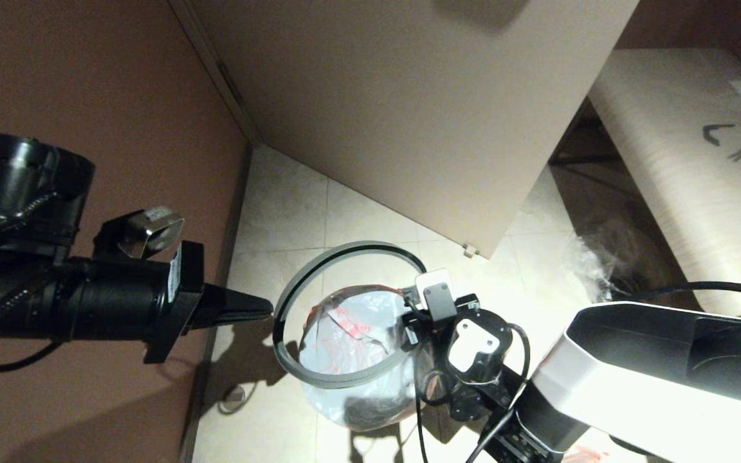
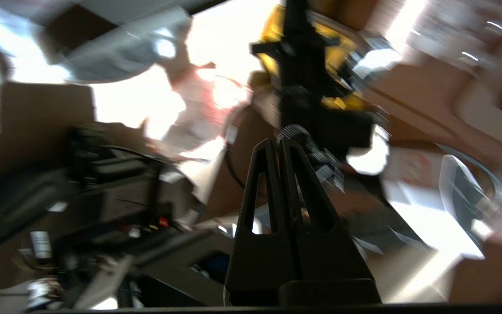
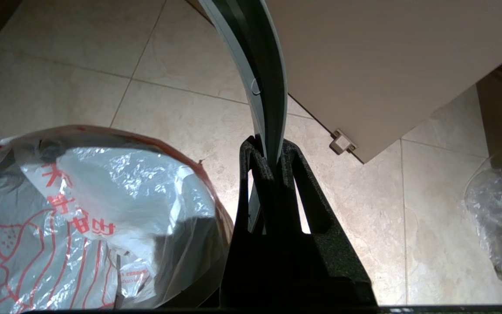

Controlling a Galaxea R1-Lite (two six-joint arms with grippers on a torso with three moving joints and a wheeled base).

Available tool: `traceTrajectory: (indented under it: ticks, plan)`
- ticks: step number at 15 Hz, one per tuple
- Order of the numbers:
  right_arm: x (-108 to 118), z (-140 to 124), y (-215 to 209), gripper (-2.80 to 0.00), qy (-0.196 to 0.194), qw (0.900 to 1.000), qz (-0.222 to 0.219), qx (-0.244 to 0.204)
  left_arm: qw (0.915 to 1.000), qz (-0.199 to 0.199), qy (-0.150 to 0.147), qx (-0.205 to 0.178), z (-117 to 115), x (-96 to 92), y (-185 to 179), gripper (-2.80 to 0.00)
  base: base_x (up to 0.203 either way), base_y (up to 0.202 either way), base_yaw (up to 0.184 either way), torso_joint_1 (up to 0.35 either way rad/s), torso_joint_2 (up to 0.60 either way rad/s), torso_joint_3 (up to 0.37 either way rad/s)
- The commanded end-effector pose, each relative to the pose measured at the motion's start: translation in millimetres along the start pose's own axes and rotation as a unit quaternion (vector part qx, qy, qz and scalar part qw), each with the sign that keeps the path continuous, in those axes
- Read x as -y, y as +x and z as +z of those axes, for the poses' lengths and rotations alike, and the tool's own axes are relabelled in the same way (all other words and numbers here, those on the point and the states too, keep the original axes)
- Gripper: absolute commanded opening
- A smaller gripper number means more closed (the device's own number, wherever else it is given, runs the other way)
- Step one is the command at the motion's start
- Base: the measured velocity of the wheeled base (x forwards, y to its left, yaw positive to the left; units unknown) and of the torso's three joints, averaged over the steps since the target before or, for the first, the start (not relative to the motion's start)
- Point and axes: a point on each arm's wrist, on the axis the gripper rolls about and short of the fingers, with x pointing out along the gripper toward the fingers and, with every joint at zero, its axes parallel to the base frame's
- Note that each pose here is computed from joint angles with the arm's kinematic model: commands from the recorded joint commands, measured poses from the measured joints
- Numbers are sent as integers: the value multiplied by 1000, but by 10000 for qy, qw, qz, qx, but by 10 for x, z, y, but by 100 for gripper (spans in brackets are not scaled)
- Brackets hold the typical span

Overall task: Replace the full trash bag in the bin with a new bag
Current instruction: Place the trash can ring on the trash can

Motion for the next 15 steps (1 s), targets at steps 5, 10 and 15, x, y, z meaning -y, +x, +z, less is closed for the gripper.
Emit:
traceTrajectory:
  ticks: [5, 10, 15]
  plan:
    - [283, 203, -14, -280, 572, 9981, -172, 138, 9996, -266, -111, -36, 179, -259, 110, 0, 0, 0, 0, 0, 0, 0]
    - [464, 145, -59, -280, 1235, 9921, 234, 46, 9906, -1158, 626, 384, 306, -659, 227, 0, 0, 0, 0, 0, 0, 0]
    - [549, 116, -157, -280, 2034, 9674, 1436, -466, 9822, -1682, 785, 307, 288, -727, 71, 0, 0, 0, 0, 0, 0, 0]
